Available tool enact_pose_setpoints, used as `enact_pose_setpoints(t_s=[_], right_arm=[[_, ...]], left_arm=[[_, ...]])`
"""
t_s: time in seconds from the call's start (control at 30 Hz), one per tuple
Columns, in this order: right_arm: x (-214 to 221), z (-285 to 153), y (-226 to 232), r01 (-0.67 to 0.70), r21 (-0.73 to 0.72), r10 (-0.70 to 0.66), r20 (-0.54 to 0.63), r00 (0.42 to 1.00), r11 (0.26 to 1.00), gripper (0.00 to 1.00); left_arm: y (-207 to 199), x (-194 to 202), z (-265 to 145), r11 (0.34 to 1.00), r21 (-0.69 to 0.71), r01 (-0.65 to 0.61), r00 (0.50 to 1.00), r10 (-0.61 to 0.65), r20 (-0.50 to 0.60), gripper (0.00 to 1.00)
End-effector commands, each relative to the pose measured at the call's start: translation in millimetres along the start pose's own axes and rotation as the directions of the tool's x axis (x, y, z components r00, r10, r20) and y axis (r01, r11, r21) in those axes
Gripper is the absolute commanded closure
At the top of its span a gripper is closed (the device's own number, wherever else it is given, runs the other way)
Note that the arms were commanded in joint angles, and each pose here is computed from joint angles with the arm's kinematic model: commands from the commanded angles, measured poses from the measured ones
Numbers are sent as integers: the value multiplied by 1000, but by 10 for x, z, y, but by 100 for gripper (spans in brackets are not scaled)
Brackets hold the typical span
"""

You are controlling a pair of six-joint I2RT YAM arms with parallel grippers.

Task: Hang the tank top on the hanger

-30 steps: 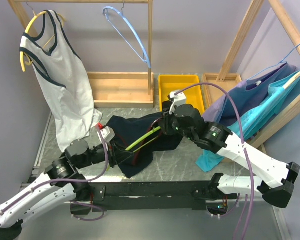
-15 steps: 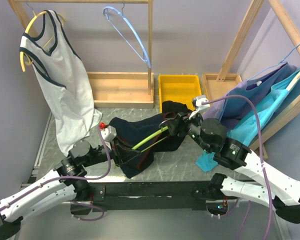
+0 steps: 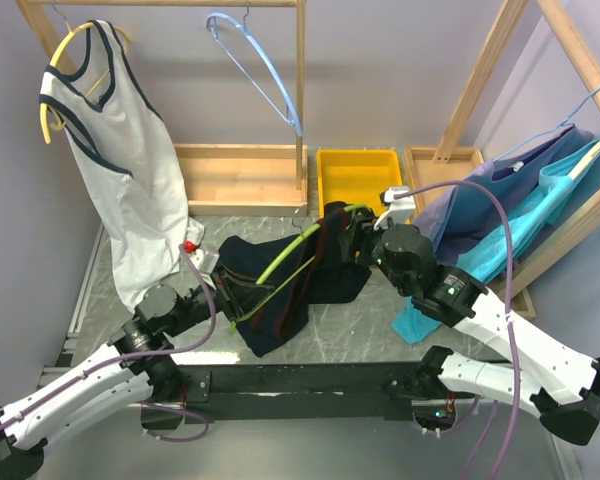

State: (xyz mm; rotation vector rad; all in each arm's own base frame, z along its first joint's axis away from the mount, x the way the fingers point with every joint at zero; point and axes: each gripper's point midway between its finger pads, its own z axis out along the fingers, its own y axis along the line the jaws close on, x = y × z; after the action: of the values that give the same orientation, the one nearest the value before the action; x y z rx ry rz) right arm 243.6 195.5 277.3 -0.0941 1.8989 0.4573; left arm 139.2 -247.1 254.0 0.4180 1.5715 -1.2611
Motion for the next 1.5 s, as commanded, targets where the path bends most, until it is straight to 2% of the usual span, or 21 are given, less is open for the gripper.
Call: enact_pose_setpoints(t_s=[0.0,0.1,0.17,0.27,0.4,0.67,0.77,0.97,1.07,1.1,1.17,1.2,1.23,1.27,1.3,1.33,1.37,1.4,1.47], right_arm=[[-133,-51,-23,-33,-26,33,13,999,999,32],[-294,-178,140,-8,-145,19,77,997,989,32],[-329,-283,404,24,-291,4,93,996,956,32],[-357,-394,665,92,-379,-45,133,990,921,32],[-271,-215,778,184,-307,-151,127,980,934,32],[-231,231,804,238,-164,-223,107,969,957,32],[-226,310,826,245,-148,-230,115,966,958,32],[-228,393,805,223,-114,-205,154,967,968,40],[-143,434,781,220,-104,-205,139,969,970,52],[-124,445,762,219,-97,-205,137,969,971,63],[-57,467,715,221,-81,-209,134,969,972,80],[-47,477,691,222,-68,-211,134,968,973,100],[-25,487,661,226,-57,-217,131,967,972,100],[-24,486,615,235,-35,-228,133,964,971,100],[-6,486,588,241,-24,-237,130,963,970,100],[-9,496,575,238,-14,-234,146,961,971,100],[-34,488,496,240,28,-241,156,958,970,100],[-26,485,461,244,44,-248,159,956,969,100],[43,472,404,261,69,-269,160,950,963,100]], left_arm=[[-122,-402,-3,999,30,13,985,-18,171,99],[-100,-383,31,1000,22,17,987,-21,160,99],[-84,-388,76,1000,14,24,988,-26,155,99],[-68,-387,155,1000,2,30,990,-30,138,99],[-110,-386,248,999,20,25,994,-27,107,99],[-178,-388,309,999,47,19,997,-22,75,99],[-191,-376,303,999,51,13,998,-16,61,99],[-237,-323,332,997,81,6,1000,-9,28,99],[-213,-320,344,997,74,9,999,-12,32,99],[-228,-325,342,997,81,8,999,-11,35,99],[-225,-315,351,997,82,12,999,-15,34,99],[-218,-304,358,997,80,17,999,-19,30,99],[-202,-301,372,997,71,23,999,-25,26,98],[-177,-280,379,998,57,29,999,-30,16,94],[-153,-273,384,998,41,40,999,-40,11,65],[-111,-305,384,999,13,47,999,-48,26,53],[-88,-317,373,999,-5,50,998,-50,30,50],[-38,-289,350,997,-35,63,998,-62,21,42],[108,-407,266,987,-136,87,994,-76,82,27]])
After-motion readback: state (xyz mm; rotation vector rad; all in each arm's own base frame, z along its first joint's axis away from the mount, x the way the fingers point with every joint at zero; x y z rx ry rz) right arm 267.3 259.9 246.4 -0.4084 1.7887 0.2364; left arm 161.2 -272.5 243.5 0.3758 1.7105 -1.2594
